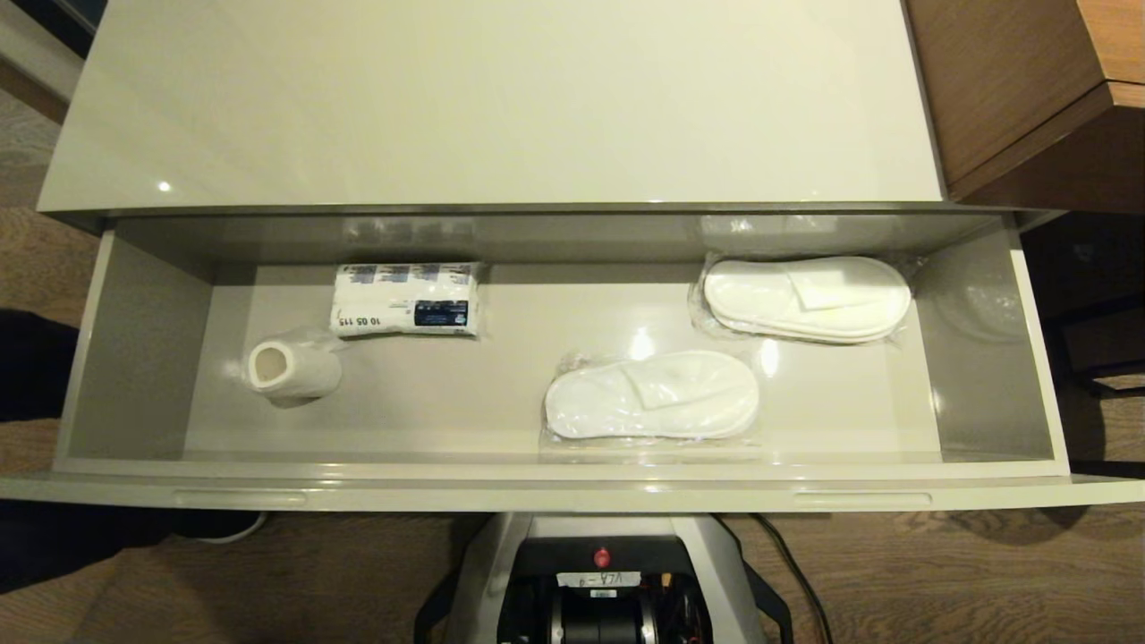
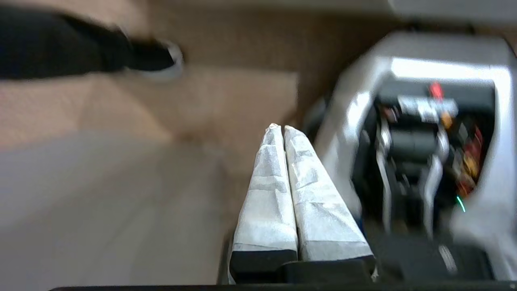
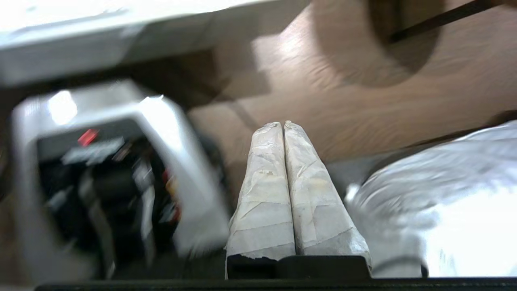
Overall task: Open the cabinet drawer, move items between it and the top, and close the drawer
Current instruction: Take out the roll paper from the drawer
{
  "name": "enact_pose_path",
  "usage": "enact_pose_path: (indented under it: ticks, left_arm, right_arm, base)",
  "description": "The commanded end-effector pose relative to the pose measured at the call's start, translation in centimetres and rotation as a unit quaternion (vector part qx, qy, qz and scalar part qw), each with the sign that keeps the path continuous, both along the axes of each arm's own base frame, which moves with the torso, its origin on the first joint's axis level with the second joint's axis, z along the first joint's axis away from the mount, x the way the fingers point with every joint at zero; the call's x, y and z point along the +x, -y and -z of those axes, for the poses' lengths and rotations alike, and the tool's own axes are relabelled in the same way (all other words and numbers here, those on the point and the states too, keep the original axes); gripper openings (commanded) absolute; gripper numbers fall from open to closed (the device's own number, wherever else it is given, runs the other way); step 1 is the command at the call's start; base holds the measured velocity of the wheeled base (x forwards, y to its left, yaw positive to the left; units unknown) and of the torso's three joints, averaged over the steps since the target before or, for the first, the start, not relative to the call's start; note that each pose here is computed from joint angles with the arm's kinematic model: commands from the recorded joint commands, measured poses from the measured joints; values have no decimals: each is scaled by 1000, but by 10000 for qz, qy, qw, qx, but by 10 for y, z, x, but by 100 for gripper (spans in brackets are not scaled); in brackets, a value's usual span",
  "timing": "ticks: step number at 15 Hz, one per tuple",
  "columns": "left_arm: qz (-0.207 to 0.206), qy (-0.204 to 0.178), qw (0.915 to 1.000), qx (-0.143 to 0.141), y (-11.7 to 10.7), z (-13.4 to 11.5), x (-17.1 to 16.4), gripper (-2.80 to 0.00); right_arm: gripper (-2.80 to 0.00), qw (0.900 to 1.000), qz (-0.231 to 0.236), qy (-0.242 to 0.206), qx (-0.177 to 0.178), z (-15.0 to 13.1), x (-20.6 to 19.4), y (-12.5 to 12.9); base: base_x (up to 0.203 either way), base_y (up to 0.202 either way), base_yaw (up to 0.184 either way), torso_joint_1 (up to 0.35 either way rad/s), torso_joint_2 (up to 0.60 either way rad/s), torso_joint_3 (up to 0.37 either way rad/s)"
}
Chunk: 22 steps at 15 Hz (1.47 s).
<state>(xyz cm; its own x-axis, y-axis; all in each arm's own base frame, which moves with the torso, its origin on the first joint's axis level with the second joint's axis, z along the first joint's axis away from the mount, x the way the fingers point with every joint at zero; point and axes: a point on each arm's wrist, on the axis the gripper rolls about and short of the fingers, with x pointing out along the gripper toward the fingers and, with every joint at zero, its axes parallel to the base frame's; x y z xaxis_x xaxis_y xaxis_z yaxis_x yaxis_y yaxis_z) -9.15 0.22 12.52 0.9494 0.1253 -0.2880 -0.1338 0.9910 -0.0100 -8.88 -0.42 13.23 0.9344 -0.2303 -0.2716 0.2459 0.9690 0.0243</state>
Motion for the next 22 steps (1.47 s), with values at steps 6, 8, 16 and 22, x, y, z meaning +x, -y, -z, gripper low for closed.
enact_pose_path:
  ticks: [6, 8, 16, 22]
  left_arm:
    - [-112, 238, 9988, 423, -1, 13, 24, -280]
    - [-80, 94, 9986, 505, -1, 19, 27, -280]
    - [163, 121, 9912, 1307, -1, 33, 43, -280]
    - [181, 204, 9927, 1171, -1, 35, 45, -280]
  right_arm:
    - [-280, 9782, -450, 1886, -743, 36, 65, -1]
    - [-280, 9783, -990, 1660, -751, 46, 68, -3]
    - [-280, 9835, -1269, 1227, -390, 56, 68, -5]
    - [-280, 9835, -1269, 1227, -390, 56, 68, -5]
  base:
    - [0, 0, 0, 0, 0, 0]
    - [0, 0, 0, 0, 0, 0]
    - [0, 0, 0, 0, 0, 0]
    - [0, 0, 0, 0, 0, 0]
